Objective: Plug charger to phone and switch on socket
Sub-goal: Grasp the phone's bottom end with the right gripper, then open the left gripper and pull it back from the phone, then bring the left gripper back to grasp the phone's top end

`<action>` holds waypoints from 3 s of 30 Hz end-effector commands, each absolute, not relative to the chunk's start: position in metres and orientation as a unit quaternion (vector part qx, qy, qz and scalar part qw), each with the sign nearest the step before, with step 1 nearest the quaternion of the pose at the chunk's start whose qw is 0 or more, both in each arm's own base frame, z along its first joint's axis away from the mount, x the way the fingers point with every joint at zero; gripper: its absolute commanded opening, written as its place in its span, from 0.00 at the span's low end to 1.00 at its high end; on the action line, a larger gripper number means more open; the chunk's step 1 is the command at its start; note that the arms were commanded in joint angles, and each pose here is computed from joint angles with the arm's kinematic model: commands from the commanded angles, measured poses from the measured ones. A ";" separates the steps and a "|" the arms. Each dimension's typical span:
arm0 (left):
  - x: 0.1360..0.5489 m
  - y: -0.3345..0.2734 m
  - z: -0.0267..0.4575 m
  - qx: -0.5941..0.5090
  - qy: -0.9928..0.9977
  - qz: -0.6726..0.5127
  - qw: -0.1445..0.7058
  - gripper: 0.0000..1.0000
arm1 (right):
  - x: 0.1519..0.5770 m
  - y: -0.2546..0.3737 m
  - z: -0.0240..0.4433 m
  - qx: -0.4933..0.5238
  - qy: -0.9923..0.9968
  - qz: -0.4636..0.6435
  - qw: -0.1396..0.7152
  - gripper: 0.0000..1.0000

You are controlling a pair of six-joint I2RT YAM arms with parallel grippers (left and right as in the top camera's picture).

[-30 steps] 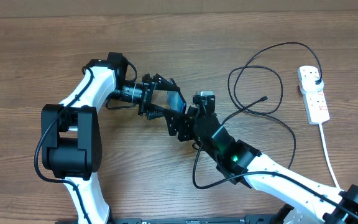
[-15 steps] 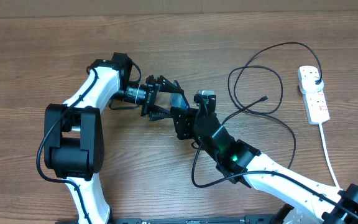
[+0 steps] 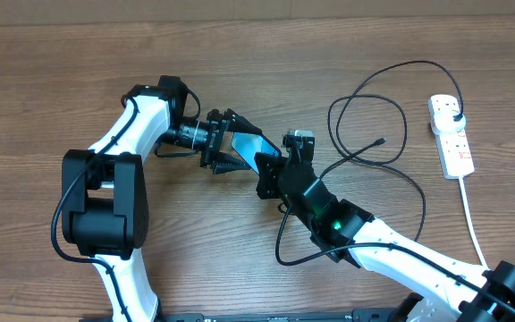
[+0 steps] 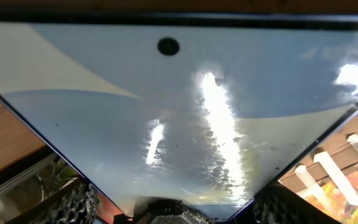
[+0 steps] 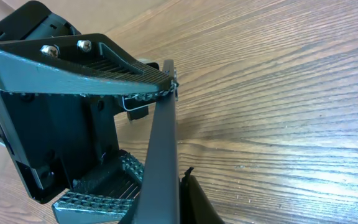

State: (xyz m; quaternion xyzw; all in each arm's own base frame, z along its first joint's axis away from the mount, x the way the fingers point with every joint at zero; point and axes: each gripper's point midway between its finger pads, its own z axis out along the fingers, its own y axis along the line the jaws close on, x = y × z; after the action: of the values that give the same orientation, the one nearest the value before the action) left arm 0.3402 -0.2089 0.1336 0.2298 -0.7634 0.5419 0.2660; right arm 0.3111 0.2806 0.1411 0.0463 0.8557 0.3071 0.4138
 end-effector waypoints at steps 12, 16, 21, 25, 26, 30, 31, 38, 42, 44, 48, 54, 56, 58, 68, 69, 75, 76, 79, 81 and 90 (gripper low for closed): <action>0.347 -0.217 0.153 0.202 -0.740 0.587 0.260 1.00 | 0.312 0.292 0.161 0.089 0.843 0.379 0.372 0.04; 0.352 -0.216 0.162 0.190 -0.725 0.612 0.252 1.00 | 0.315 0.280 0.161 0.092 0.848 0.385 0.354 0.04; 0.360 -0.206 0.169 0.173 -0.722 0.633 0.220 1.00 | 0.320 0.257 0.166 0.125 0.849 0.381 0.344 0.04; 0.363 -0.192 0.179 0.163 -0.724 0.643 0.188 1.00 | 0.321 0.226 0.157 0.188 0.857 0.359 0.318 0.04; 0.363 -0.188 0.184 0.156 -0.726 0.646 0.175 1.00 | 0.322 0.218 0.153 0.208 0.858 0.354 0.309 0.04; 0.357 -0.170 0.207 0.121 -0.740 0.652 0.113 1.00 | 0.321 0.205 0.151 0.262 0.849 0.378 0.259 0.04; 0.354 -0.166 0.210 0.119 -0.748 0.645 0.102 1.00 | 0.321 0.205 0.152 0.271 0.845 0.390 0.246 0.04; 0.316 -0.109 0.197 0.148 -0.864 0.476 0.067 1.00 | 0.314 0.212 0.158 0.341 0.808 0.456 0.147 0.04; 0.310 -0.103 0.199 0.158 -0.873 0.457 0.065 1.00 | 0.308 0.218 0.159 0.382 0.786 0.476 0.095 0.04; 0.309 -0.106 0.198 0.177 -0.869 0.455 0.079 1.00 | 0.308 0.218 0.159 0.401 0.777 0.478 0.082 0.04; 0.312 -0.114 0.197 0.224 -0.859 0.448 0.106 1.00 | 0.308 0.217 0.157 0.439 0.759 0.477 0.063 0.04; 0.323 -0.131 0.196 0.258 -0.850 0.444 0.116 1.00 | 0.309 0.217 0.157 0.502 0.719 0.480 0.027 0.04; 0.323 -0.138 0.196 0.280 -0.843 0.440 0.132 1.00 | 0.307 0.220 0.158 0.516 0.708 0.483 0.014 0.04; 0.324 -0.146 0.196 0.302 -0.835 0.435 0.147 1.00 | 0.307 0.226 0.162 0.514 0.703 0.491 0.009 0.04; 0.322 -0.175 0.189 0.352 -0.830 0.396 0.175 0.98 | 0.303 0.255 0.181 0.503 0.686 0.526 0.017 0.04; 0.321 -0.177 0.189 0.356 -0.828 0.394 0.178 0.97 | 0.301 0.258 0.181 0.510 0.680 0.526 0.007 0.04; 0.320 -0.182 0.189 0.386 -0.815 0.386 0.195 0.89 | 0.297 0.269 0.190 0.506 0.671 0.542 -0.007 0.04; 0.320 -0.182 0.189 0.388 -0.814 0.386 0.196 0.88 | 0.297 0.270 0.192 0.502 0.670 0.547 -0.006 0.04; 0.320 -0.182 0.188 0.388 -0.815 0.383 0.196 0.86 | 0.299 0.275 0.203 0.489 0.664 0.566 -0.002 0.04; 0.319 -0.184 0.188 0.386 -0.816 0.382 0.196 0.80 | 0.299 0.278 0.210 0.480 0.660 0.577 0.001 0.04; 0.324 -0.187 0.184 0.394 -0.820 0.373 0.184 0.52 | 0.280 0.299 0.216 0.476 0.653 0.587 -0.048 0.04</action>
State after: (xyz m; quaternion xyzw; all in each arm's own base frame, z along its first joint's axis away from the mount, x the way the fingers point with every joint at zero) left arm 0.3206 -0.1862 0.1813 0.3885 -0.8172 0.3782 0.1954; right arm 0.2891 0.2906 0.1927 0.4756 0.6758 0.5628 -0.0187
